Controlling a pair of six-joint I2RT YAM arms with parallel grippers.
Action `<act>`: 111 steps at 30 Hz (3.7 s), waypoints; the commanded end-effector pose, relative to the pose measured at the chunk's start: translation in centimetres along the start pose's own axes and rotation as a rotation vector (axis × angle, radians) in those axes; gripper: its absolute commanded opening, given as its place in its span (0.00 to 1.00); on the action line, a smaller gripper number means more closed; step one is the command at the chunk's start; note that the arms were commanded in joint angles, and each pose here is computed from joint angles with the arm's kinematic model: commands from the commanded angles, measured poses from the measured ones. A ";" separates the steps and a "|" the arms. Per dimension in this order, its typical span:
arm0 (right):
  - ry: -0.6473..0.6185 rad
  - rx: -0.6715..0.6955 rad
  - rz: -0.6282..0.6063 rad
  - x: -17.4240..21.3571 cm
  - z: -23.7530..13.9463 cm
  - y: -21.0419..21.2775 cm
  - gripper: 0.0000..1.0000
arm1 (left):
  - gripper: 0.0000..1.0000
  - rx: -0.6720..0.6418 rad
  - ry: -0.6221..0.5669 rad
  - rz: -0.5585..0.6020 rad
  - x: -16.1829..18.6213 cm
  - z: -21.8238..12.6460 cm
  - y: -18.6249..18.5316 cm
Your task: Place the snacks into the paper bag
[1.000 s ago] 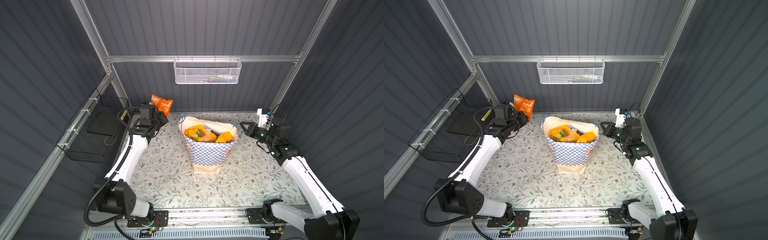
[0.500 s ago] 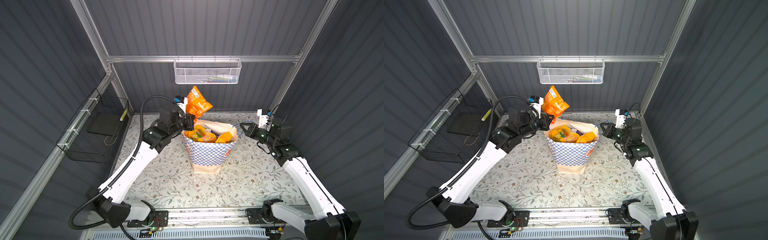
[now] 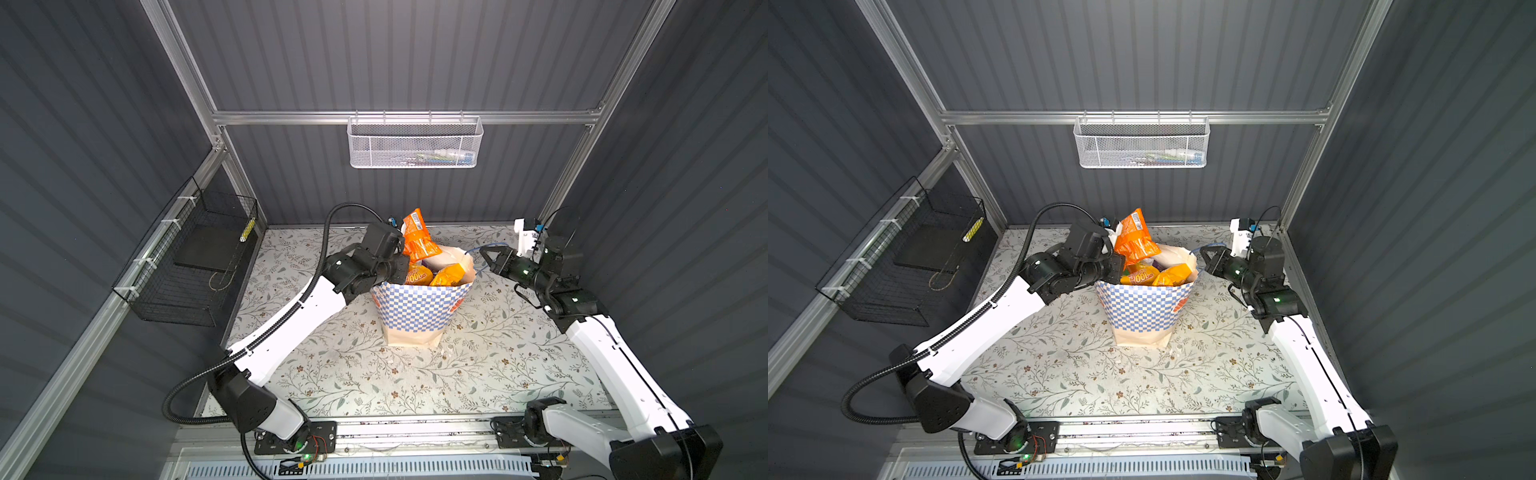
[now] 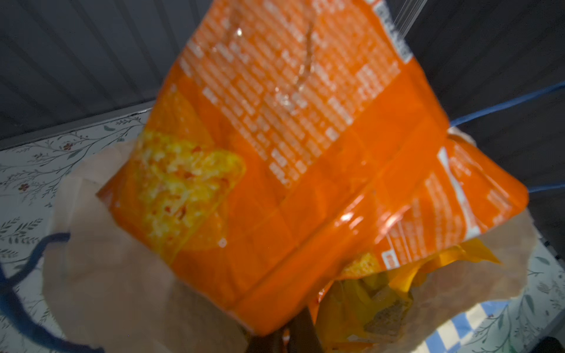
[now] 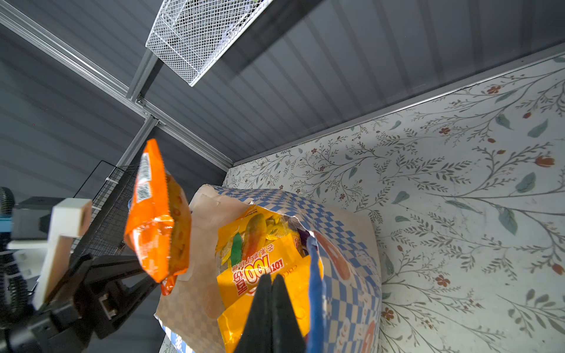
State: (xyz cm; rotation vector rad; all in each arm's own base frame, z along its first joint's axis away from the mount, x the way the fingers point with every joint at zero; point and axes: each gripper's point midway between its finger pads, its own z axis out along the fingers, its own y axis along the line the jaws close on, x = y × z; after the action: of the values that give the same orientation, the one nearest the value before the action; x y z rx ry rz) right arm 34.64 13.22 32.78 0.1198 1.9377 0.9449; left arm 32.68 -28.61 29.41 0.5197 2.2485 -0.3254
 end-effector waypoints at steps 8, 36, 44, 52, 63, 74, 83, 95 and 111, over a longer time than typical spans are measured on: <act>-0.128 -0.099 -0.080 -3.6 -2.3 3.8 0.00 | 0.00 -0.167 0.149 0.143 3.6 -0.3 1.3; -0.084 0.053 -0.083 -3.2 -1.4 1.2 0.61 | 0.64 -0.140 0.025 0.128 -3.8 2.4 -2.2; -0.012 0.047 -0.087 -2.0 0.8 1.1 0.29 | 0.39 -0.113 0.234 0.155 1.2 6.8 -3.4; 0.000 -0.002 -0.111 -1.8 1.0 2.6 0.00 | 0.35 0.009 0.264 0.138 5.5 5.4 -5.1; 0.001 -0.032 -0.125 -1.6 0.8 3.5 0.00 | 0.52 -0.097 0.444 0.182 7.3 13.2 -3.0; -0.008 -0.039 -0.135 -1.8 0.5 3.9 0.00 | 0.68 0.082 0.068 0.036 -4.0 2.5 -3.9; -0.001 -0.045 -0.132 -1.7 0.7 3.9 0.00 | 0.77 0.288 0.087 0.153 -2.3 0.0 -9.2; 0.001 -0.046 -0.138 -1.6 0.6 4.0 0.00 | 0.62 0.234 0.222 0.189 0.7 5.7 -11.3; -0.004 -0.057 -0.140 -1.7 0.3 4.4 0.00 | 0.00 -0.288 0.365 0.176 4.8 10.0 1.3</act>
State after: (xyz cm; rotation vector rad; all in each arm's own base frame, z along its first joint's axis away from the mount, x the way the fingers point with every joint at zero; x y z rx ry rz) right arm 35.16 15.37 33.63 0.0078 1.9776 0.8875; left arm 35.04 -35.79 22.30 0.7282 2.4125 -0.0646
